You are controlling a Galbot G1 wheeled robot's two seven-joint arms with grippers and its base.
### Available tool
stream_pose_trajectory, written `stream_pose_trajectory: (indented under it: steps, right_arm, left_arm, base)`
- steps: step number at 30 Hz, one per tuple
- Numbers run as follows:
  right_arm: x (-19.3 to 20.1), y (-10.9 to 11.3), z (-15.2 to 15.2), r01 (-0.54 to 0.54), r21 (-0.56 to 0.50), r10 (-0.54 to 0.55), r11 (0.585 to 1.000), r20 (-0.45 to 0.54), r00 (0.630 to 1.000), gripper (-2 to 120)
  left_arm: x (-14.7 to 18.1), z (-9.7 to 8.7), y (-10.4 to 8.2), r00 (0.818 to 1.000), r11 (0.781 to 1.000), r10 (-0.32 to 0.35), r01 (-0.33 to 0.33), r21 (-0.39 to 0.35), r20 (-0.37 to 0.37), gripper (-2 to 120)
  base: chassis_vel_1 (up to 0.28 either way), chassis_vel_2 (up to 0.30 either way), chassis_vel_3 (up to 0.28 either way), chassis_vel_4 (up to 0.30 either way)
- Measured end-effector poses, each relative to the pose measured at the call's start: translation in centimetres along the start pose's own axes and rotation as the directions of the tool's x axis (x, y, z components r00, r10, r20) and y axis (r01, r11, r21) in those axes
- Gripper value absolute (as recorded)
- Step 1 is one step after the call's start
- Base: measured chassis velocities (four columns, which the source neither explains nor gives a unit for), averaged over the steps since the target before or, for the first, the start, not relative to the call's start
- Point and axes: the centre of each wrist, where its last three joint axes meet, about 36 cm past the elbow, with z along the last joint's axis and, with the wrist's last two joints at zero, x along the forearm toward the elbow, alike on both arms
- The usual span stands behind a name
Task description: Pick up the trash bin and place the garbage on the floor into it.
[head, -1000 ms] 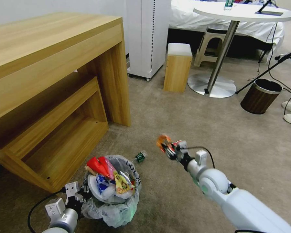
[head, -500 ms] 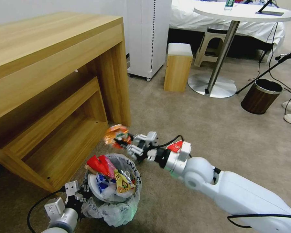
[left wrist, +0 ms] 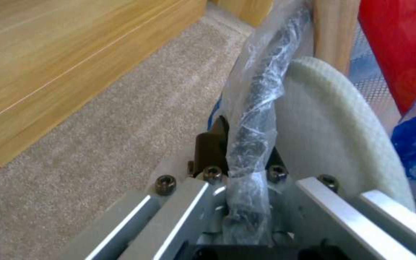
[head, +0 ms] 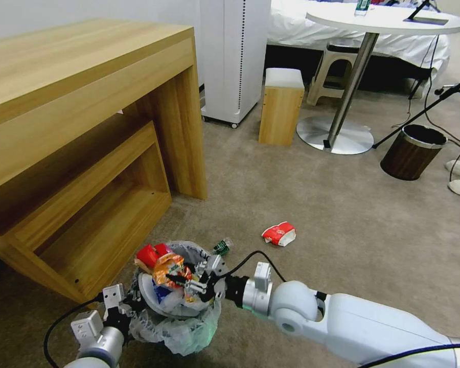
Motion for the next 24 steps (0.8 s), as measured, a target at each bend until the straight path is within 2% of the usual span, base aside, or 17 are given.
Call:
stream_pose_trajectory:
  steps: [14,17,18,21,22,24]
  right_arm:
    - [0.7,0.2,2.4,-0.084,-0.038,0.081,0.996,-0.059,0.995,28]
    - [0.7,0.3,2.5,-0.088,-0.037,0.086,0.995,-0.062,0.994,38]
    - [0.7,0.3,2.5,-0.088,-0.037,0.086,0.995,-0.062,0.994,38]
    - [0.7,0.5,2.2,-0.085,-0.038,0.083,0.996,-0.053,0.995,52]
    - [0.7,0.5,2.2,-0.085,-0.038,0.083,0.996,-0.053,0.995,52]
    - [0.6,0.6,1.9,-0.083,-0.038,0.081,0.996,-0.041,0.996,64]
  left_arm:
    - [-0.1,0.0,0.0,1.0,1.0,0.003,-0.003,-0.001,-0.002,0]
    - [-0.1,0.1,-0.1,1.0,1.0,0.002,-0.002,-0.001,-0.003,0]
    - [-0.1,0.1,-0.1,1.0,1.0,0.002,-0.002,-0.001,-0.003,0]
    - [0.1,0.2,-0.1,1.0,1.0,0.001,-0.001,-0.001,-0.006,0]
    - [0.1,0.2,-0.1,1.0,1.0,0.001,-0.001,-0.001,-0.006,0]
    - [0.2,0.1,-0.1,1.0,1.0,0.0,-0.001,-0.002,-0.004,0]
  base:
    - [0.0,0.0,0.0,0.0]
    - [0.0,0.0,0.0,0.0]
    - [0.0,0.0,0.0,0.0]
    - [0.0,0.0,0.0,0.0]
    - [0.0,0.0,0.0,0.0]
    - [0.0,0.0,0.0,0.0]
